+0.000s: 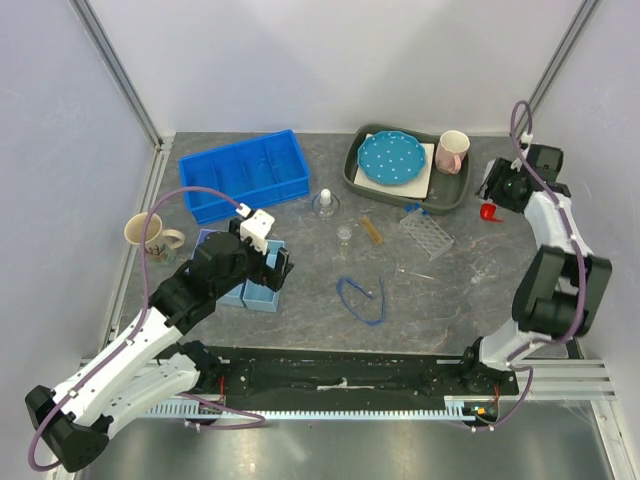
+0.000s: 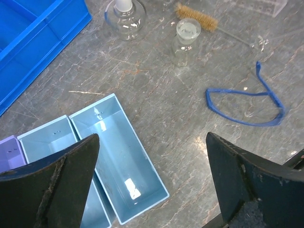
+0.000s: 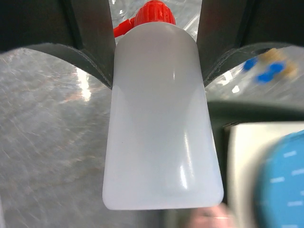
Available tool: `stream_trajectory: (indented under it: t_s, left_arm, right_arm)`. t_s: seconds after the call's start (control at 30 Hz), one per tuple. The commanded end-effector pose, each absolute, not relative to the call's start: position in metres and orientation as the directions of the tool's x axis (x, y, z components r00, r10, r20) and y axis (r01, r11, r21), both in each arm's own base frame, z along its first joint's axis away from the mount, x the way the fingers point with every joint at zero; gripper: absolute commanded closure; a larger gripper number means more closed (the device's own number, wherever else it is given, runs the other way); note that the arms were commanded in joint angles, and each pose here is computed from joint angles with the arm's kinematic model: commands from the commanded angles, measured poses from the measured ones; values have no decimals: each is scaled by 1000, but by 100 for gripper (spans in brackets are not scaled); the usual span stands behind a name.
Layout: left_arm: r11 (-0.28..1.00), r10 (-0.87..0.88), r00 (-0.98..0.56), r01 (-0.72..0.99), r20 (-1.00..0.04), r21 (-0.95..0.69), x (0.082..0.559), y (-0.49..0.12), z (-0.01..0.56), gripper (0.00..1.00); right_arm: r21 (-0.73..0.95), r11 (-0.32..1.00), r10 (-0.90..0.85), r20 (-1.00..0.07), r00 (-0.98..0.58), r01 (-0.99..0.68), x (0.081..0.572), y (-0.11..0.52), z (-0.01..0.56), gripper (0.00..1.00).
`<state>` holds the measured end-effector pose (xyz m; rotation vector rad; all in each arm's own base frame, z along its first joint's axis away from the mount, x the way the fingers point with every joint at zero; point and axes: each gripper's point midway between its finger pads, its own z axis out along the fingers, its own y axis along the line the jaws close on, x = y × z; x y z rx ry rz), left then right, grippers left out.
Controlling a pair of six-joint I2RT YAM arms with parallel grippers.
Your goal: Organize the chemistry lab equipment
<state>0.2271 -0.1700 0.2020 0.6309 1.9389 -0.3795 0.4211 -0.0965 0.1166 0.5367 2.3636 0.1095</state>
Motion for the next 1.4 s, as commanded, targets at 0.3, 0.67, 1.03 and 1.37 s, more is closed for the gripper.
stream_trajectory:
  t_s: [0.3,0.67,1.03,1.37]
  left_arm:
    - [342,-446,-460,705,-768,-621,214,-277,315,0]
    - [369,-601,-409,620,-687,-692,267,-357,320,0]
    - [302,-618,-440,633,-652,-713,280,-403,315,4]
    - [324,-553,-495,613,-670,-720,281,-419,303,71]
  right_arm:
    - [410,516,-49,-862,-504,-752,303,136,224,63]
    - [397,319,-89,-892,-444,-861,265,176,233,63]
    - [414,250,-82,-892,-445,-875,254,181,235,62]
    - [407,259,-85,-894,-440,-876,252,181,233,60]
